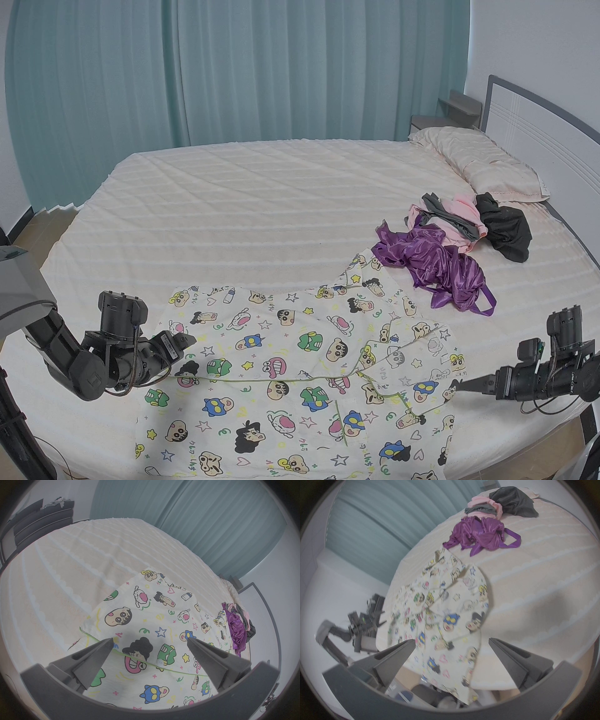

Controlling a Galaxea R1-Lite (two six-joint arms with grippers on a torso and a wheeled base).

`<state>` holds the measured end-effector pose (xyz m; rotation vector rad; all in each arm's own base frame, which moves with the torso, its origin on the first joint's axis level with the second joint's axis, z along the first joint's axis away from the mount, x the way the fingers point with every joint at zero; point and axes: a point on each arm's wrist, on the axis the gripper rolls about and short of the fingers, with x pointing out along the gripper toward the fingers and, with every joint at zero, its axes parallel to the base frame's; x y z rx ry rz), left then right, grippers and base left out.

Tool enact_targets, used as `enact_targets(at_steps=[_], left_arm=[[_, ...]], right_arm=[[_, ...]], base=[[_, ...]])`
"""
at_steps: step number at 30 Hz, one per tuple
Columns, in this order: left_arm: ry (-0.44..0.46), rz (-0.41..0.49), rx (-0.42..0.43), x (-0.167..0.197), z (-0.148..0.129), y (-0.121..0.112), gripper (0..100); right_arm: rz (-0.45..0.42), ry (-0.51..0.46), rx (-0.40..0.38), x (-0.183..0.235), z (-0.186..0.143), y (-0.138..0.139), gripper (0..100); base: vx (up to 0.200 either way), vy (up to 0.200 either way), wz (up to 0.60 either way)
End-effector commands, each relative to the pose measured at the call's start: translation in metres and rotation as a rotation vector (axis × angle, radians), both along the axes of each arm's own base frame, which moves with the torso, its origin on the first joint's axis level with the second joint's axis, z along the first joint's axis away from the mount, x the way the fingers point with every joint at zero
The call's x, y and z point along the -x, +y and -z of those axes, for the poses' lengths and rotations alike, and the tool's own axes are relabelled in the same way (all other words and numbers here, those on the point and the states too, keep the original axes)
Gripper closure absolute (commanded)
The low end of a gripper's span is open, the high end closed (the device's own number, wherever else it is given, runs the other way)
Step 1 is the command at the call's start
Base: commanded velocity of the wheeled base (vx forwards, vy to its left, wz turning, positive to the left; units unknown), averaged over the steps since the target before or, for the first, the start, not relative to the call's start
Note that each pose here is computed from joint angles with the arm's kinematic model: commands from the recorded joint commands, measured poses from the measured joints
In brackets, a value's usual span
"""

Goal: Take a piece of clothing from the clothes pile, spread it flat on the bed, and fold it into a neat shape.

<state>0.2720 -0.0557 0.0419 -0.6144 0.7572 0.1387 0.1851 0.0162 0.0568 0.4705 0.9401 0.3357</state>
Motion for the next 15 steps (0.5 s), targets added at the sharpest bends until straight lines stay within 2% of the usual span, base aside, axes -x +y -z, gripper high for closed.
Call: enact_targets(at_steps=[1,4,5,6,15], left_arm=[[0.008,0.003,0.004,0.004,0.004,0.0,0],[0.012,0.001,0.001,0.005,0.005,0.0,0],[0.012,0.001,0.001,0.005,0.005,0.0,0],[0.017,0.0,0.0,0.006,0.006,0.0,0],[-0.017,-0.053,0.005,0.008,0.006,-0.001,0]], right_arm=[[0.103,-0.104,-0.108,-0.047,-0.022,0.05,0],[0.221,-0.13,-0.15,-0.078,-0.026,0.077,0],[0.221,-0.13,-0.15,-0.078,-0.026,0.077,0],[0.271,-0.142,-0.159,-0.096,-0.025,0.094,0],[0.303,-0.19,-0.16,-0.148,-0.017,0.128,0]], base=[[0.0,0.0,0.0],[0.0,0.0,0.0],[0.0,0.0,0.0],[0.0,0.0,0.0],[0.0,0.0,0.0]])
